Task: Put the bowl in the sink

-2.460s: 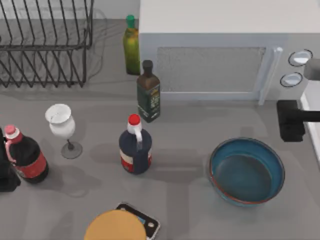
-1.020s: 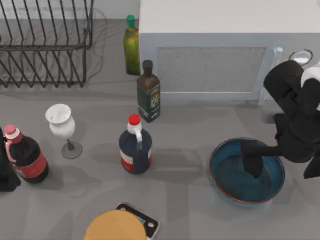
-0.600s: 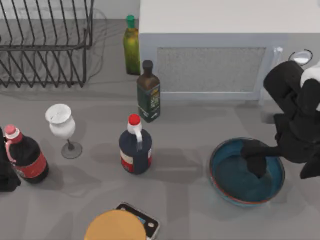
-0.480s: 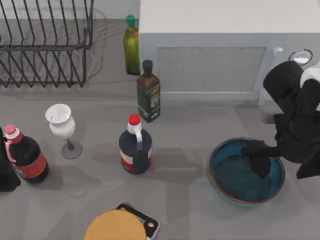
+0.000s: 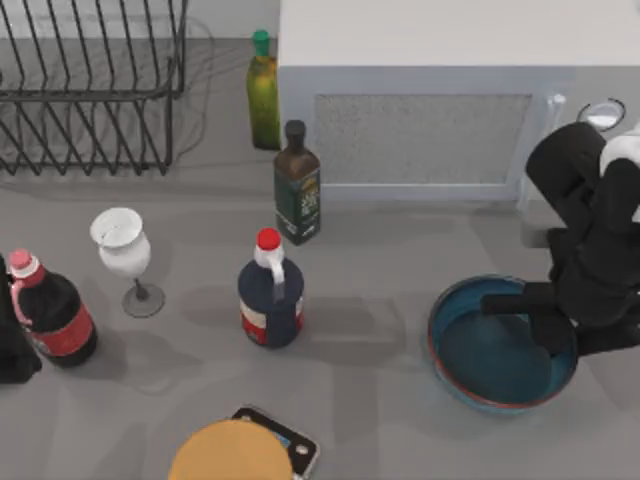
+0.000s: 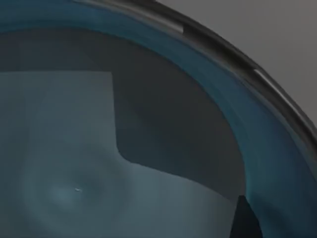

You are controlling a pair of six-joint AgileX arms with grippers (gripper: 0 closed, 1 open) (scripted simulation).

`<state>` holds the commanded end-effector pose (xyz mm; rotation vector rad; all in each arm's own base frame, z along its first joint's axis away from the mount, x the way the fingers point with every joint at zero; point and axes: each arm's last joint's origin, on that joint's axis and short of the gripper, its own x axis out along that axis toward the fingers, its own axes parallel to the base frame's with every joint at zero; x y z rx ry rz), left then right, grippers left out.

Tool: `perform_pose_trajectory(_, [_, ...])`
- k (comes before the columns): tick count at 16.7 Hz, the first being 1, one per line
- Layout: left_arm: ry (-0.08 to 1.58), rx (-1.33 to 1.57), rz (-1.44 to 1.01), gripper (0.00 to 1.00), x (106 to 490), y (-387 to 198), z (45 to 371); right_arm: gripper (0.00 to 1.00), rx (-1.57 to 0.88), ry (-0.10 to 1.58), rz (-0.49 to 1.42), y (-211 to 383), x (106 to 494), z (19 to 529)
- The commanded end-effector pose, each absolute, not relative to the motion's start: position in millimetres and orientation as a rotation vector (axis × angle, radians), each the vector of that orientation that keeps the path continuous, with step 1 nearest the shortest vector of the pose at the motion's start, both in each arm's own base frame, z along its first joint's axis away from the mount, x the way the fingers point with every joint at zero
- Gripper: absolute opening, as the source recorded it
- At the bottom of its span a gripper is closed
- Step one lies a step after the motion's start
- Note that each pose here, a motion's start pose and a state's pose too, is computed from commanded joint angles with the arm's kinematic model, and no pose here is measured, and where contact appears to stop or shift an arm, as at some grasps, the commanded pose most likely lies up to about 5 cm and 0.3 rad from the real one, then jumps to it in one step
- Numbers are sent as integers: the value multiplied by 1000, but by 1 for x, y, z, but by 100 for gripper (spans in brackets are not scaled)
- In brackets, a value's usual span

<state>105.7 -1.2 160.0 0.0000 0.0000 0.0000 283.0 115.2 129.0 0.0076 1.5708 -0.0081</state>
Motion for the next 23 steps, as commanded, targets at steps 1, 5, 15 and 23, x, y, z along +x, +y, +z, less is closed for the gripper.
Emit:
perform_pose_trajectory(1, [0,0,0,100,106,-1,160,0,8,1571,-8,115,283,129])
perform_pose_trajectory(5, [0,0,0,100,106,-1,160,0,8,1571,-8,115,283,129])
perform_pose_trajectory(15, [0,0,0,100,106,-1,160,0,9,1571,-11,120,295,187])
perform_pose_trajectory(23, [0,0,0,100,106,-1,160,0,8,1569,-9,115,283,280])
